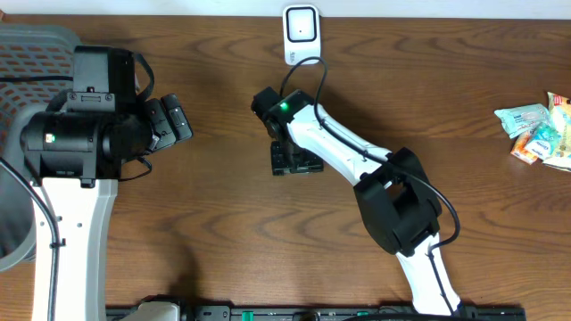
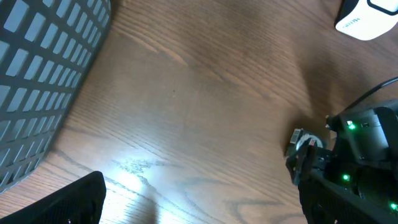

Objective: Scan the item barcode

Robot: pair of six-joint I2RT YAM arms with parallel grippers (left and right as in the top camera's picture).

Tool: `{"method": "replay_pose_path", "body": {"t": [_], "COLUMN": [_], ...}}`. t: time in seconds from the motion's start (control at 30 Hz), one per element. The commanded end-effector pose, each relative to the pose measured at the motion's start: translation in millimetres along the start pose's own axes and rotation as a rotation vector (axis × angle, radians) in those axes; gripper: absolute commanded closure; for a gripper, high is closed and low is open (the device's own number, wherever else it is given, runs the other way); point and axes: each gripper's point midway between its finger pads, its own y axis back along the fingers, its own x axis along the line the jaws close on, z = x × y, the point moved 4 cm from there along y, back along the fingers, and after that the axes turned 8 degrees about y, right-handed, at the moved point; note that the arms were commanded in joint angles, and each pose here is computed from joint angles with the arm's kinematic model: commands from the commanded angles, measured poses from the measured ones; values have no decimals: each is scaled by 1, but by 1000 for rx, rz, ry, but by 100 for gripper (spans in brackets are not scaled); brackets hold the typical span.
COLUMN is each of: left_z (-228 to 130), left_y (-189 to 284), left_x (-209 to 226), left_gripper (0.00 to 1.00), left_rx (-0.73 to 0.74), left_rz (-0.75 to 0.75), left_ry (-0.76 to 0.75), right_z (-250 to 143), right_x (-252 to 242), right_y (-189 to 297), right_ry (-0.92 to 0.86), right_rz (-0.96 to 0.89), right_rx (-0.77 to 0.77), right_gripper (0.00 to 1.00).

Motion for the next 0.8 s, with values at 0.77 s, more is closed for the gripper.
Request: {"method": "replay_pose_path", "body": {"t": [0.77], "left_z": [1], "left_y": [2], "left_x": [3], "left_gripper": [2], "left_rx": [-10], "left_rz": [10], "left_ry": [15], "right_z": [33], "right_x": [-64], "right_y": [26], "right_ry": [-160], "right_rz": [141], "right_rx": [-18], "right_gripper": [30]}}
